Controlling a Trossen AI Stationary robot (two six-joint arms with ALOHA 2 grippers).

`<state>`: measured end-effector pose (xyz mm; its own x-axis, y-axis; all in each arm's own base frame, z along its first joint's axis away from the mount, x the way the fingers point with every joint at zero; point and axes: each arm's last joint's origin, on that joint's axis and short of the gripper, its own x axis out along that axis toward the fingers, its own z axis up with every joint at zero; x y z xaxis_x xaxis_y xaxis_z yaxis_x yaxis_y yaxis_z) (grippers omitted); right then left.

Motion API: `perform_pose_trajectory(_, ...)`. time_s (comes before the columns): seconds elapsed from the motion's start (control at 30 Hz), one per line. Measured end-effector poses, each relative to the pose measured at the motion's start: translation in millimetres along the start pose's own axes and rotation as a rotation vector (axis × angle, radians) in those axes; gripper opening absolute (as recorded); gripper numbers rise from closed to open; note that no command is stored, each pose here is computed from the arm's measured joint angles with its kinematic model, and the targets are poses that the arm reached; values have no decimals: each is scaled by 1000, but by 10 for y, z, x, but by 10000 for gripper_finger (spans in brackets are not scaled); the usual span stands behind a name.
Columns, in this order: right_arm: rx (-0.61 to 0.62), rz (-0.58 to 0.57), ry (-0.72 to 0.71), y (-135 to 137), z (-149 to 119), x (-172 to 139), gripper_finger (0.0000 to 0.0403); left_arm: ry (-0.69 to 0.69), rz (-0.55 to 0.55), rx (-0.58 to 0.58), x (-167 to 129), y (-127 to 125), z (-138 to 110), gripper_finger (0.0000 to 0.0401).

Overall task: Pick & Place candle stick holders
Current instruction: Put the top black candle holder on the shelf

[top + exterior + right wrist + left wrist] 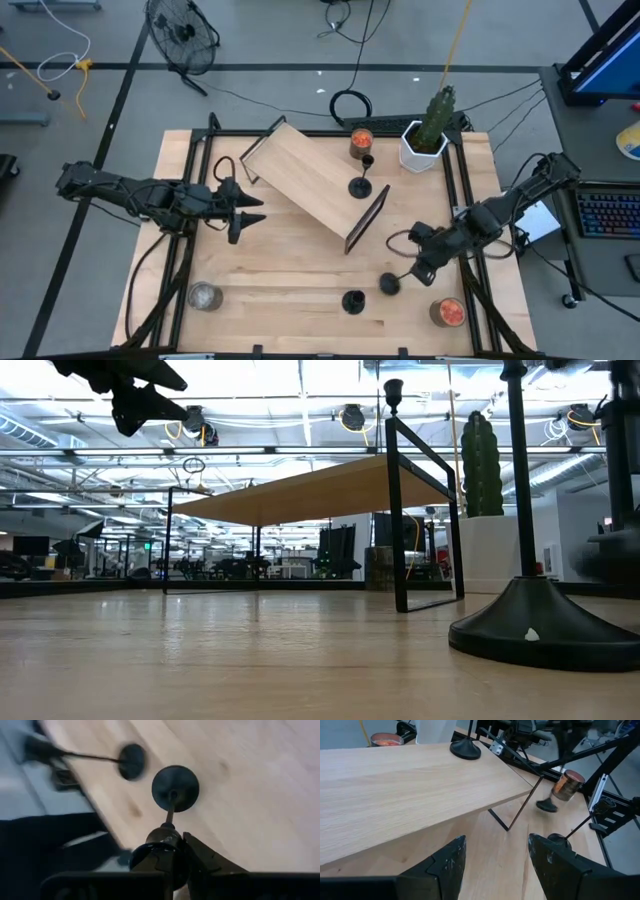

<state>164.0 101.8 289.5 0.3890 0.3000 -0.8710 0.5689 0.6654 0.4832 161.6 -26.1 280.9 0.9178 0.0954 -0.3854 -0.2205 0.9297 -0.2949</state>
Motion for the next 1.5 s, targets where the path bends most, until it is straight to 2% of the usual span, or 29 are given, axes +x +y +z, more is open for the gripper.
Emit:
perform_pose_trajectory(0.17,-22,110,-3,170,71,-287,13,-1,0,4,0,-1,1,221)
perform_pose_trajectory(0.37,-33,152,-25,263,114,-643,13,0,0,5,1,0,0,221)
perform_pose_trajectory(0.67,-125,230,-290,407,205,-1146,13,0,0,12,0,0,0,221)
perform_pose_trajectory(0.77,-147,247,-328,450,249,-1241,13,1,0,15,0,0,-1,221)
perform_pose_trajectory(1.03,-218,243,-391,620,482,-1404,12,1,-1,32,0,-1,0,221)
perform_pose_trajectory(1.3,-267,138,-427,740,778,-1590,12,5,-28,42,0,-11,3,221)
perform_pose_trajectory(1.5,-305,29,-390,792,1073,-1550,12,-57,-53,91,-3,-38,62,221)
